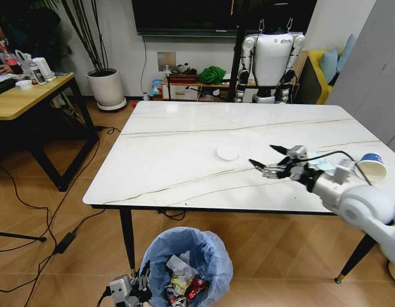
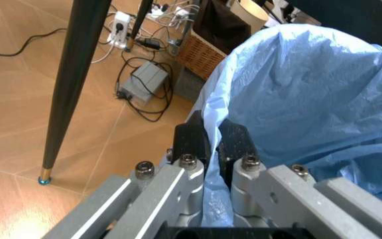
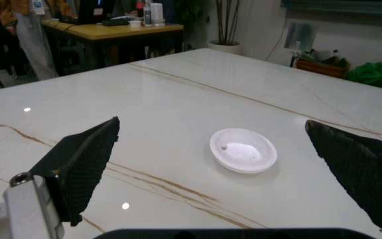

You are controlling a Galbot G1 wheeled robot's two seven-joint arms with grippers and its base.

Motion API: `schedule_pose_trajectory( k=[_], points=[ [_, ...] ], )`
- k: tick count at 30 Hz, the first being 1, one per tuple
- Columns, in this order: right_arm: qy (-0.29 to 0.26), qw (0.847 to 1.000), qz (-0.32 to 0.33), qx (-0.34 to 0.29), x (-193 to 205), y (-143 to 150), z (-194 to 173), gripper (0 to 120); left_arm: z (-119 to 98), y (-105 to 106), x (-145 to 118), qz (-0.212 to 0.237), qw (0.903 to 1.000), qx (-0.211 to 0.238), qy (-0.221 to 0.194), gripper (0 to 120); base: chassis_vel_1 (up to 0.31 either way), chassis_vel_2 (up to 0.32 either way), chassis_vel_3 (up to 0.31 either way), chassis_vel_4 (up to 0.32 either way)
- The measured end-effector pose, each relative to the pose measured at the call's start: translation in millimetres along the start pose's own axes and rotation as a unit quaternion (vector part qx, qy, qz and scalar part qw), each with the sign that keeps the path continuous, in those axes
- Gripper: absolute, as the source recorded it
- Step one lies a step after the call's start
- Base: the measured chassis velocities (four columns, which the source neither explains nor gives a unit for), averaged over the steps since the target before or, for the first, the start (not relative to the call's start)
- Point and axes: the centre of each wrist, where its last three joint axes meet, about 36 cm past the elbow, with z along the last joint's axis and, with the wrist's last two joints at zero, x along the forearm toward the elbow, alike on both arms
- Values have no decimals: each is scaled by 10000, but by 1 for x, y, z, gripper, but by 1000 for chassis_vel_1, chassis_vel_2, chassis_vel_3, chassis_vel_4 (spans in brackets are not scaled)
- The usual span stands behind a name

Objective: Pick up the trash bin and place the trash from the table into it.

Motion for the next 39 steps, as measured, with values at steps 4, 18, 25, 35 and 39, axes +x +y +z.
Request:
schedule_pose_trajectory(
  k=[4, 18, 25, 35, 39],
  points=[
    [20, 9999, -98, 62, -16, -3, 1, 100, -1, 1, -1, -6, 10000, -8, -17, 0, 0, 0, 0, 0],
    [397, 9989, -237, 117, -84, -4, 0, 100, -1, 1, -7, 14, 10000, 35, 1, 0, 0, 0, 0, 0],
    [762, 9963, -353, 163, -103, -2, 5, 100, -3, 3, -7, -10, 10000, 36, -6, 0, 0, 0, 0, 0],
    [1042, 9936, -372, 248, -128, -9, 0, 100, -4, 3, -7, -36, 10000, 70, -22, 0, 0, 0, 0, 0],
    [1130, 9928, -315, 259, -138, -16, -10, 100, -3, 4, -8, -43, 10000, 75, -17, 0, 0, 0, 0, 0]
  ],
)
